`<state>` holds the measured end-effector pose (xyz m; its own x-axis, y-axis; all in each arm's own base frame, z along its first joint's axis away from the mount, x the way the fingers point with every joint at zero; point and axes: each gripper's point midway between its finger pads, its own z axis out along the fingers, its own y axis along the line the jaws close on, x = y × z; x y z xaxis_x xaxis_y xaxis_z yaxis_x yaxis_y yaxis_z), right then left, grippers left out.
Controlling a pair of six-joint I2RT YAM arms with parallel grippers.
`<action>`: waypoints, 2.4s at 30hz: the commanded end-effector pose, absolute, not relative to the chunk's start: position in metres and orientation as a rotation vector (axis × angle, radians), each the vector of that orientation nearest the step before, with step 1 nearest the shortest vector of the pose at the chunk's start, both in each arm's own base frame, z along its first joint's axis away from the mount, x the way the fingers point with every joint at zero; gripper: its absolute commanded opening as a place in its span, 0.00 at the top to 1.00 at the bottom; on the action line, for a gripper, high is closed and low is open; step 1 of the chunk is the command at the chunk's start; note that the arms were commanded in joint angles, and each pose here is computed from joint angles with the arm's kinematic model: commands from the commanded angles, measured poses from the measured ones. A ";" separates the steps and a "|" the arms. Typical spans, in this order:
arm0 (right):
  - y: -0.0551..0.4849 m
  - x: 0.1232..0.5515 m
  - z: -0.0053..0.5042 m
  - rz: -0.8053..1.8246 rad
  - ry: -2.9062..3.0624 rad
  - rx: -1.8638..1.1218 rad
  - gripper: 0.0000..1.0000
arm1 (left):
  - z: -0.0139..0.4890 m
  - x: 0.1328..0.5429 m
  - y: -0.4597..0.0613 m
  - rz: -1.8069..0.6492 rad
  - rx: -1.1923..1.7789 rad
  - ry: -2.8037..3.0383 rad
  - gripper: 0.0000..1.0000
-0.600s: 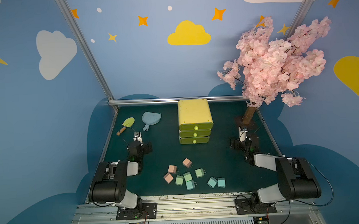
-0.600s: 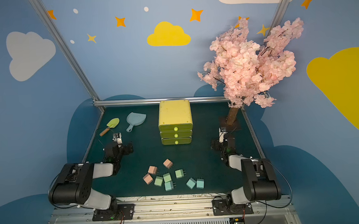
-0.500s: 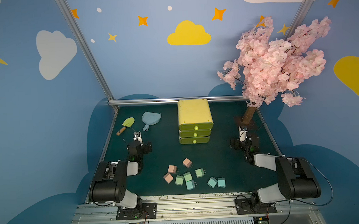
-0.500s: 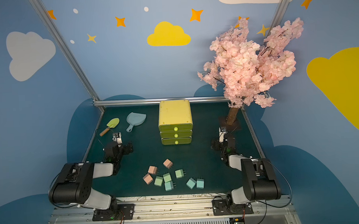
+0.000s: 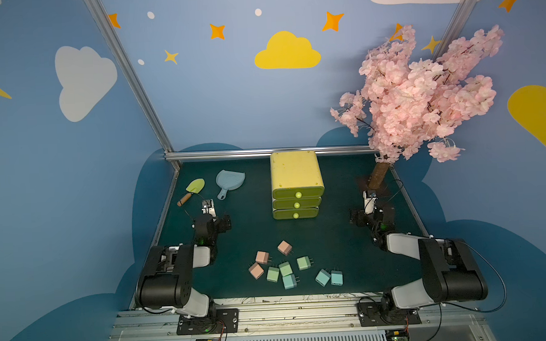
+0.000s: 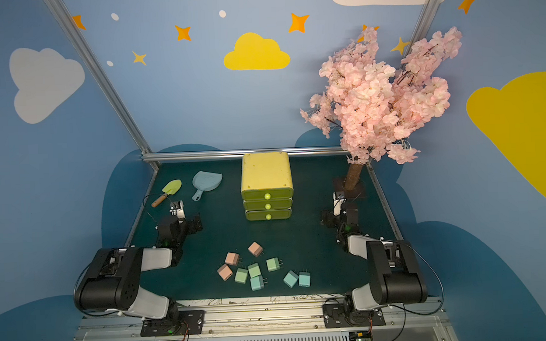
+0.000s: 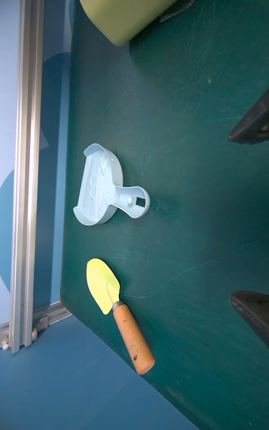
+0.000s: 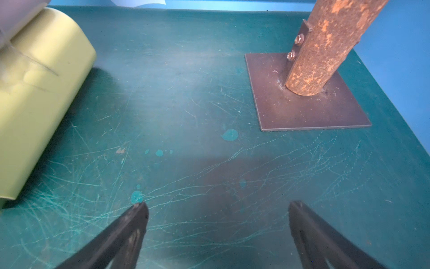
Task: Place the plugs into the drawer by color
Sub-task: Adjust the storage box at the center of the board.
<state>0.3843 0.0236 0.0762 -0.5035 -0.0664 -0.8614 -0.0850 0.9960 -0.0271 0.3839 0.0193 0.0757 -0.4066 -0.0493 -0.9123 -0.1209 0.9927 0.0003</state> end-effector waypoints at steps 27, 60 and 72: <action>0.195 0.382 0.302 0.947 2.104 -0.186 0.02 | 0.266 0.447 -0.211 -0.877 0.077 2.380 0.00; 0.307 0.473 0.307 0.976 2.067 -0.633 0.08 | 0.271 0.383 -0.232 -1.061 0.157 2.369 0.01; 0.257 0.382 0.292 0.941 2.018 -0.289 0.10 | 0.262 0.436 -0.172 -0.888 -0.156 2.368 0.00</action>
<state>0.3832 0.2467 0.3185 -0.5659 0.0739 -0.8211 -0.5567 0.7004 0.4467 0.4262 -0.1684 0.2747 -0.7982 -0.3024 -0.5210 0.1273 0.7606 -0.6366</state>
